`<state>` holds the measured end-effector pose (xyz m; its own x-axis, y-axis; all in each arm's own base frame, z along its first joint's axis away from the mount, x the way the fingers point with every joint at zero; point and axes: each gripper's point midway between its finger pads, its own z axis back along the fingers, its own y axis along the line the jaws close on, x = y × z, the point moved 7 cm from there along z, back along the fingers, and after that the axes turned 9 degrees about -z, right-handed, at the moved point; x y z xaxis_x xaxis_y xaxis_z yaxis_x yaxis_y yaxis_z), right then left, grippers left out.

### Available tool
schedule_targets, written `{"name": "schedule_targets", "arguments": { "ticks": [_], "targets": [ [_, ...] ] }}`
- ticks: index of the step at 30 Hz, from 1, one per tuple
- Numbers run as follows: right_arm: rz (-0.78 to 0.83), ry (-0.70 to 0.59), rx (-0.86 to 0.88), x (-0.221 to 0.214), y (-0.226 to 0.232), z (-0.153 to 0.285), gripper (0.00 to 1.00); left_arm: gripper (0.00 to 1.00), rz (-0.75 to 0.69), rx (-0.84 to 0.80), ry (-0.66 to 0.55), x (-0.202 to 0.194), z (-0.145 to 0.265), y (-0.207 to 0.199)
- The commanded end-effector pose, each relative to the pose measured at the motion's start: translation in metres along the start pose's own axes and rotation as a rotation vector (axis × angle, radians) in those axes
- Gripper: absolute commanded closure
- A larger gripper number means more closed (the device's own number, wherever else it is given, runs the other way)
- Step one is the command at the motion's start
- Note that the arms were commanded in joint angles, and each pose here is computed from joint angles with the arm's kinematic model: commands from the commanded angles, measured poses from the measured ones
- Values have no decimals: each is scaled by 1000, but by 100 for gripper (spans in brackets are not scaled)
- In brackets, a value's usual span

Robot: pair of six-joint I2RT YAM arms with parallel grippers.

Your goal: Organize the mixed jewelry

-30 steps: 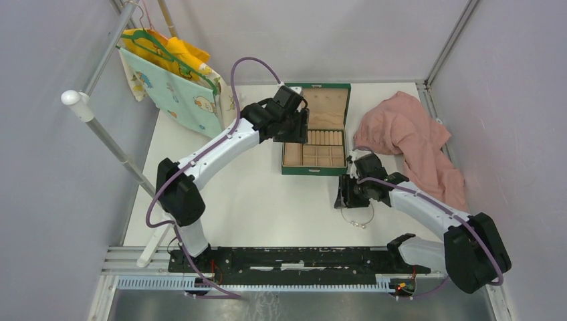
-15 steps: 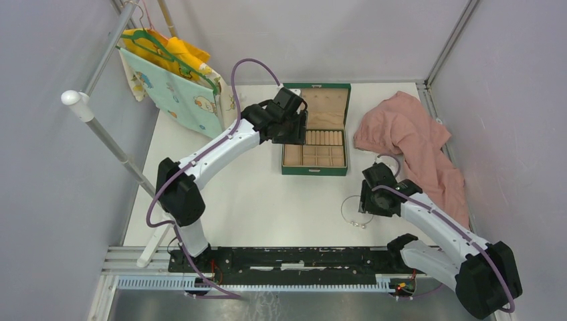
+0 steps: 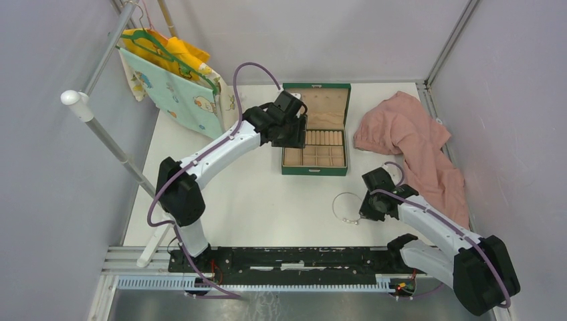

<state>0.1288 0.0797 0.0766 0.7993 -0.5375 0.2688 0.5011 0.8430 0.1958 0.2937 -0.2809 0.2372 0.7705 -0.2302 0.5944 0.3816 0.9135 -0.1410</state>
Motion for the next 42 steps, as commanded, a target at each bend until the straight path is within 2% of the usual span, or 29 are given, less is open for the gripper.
{"name": "schedule_targets", "arguments": {
  "ticks": [1,5,9,18,24,29,31,35,37,38,39,42],
  "targets": [
    [-74,12,19,-5,2,-16,100,35,-25,-12,-56,5,10,0],
    [-62,-71,213,11,29,-9,100,34,-21,-4,-6,-10,3,6],
    [-26,-155,379,26,52,7,100,33,-46,-85,27,-28,5,3],
    [103,-202,445,36,63,21,100,33,-88,-184,91,-47,6,-2],
    [173,-221,564,36,72,31,100,31,-113,-294,103,-47,8,-13],
    [204,-258,673,38,79,45,100,30,-148,-419,160,-55,3,-24],
    [219,-254,673,38,80,46,100,29,-146,-428,165,-59,-1,-24],
    [250,-189,450,40,65,35,100,29,-138,-379,188,-62,-9,-20],
    [281,-145,297,41,55,32,80,29,-135,-353,178,-60,-10,-18],
    [291,-121,249,40,50,32,75,29,-130,-339,172,-59,-11,-17],
    [305,-102,229,38,49,31,65,29,-128,-327,167,-57,-12,-17],
    [298,-69,195,35,48,28,54,29,-123,-320,176,-58,-16,-17]
  ]
}}
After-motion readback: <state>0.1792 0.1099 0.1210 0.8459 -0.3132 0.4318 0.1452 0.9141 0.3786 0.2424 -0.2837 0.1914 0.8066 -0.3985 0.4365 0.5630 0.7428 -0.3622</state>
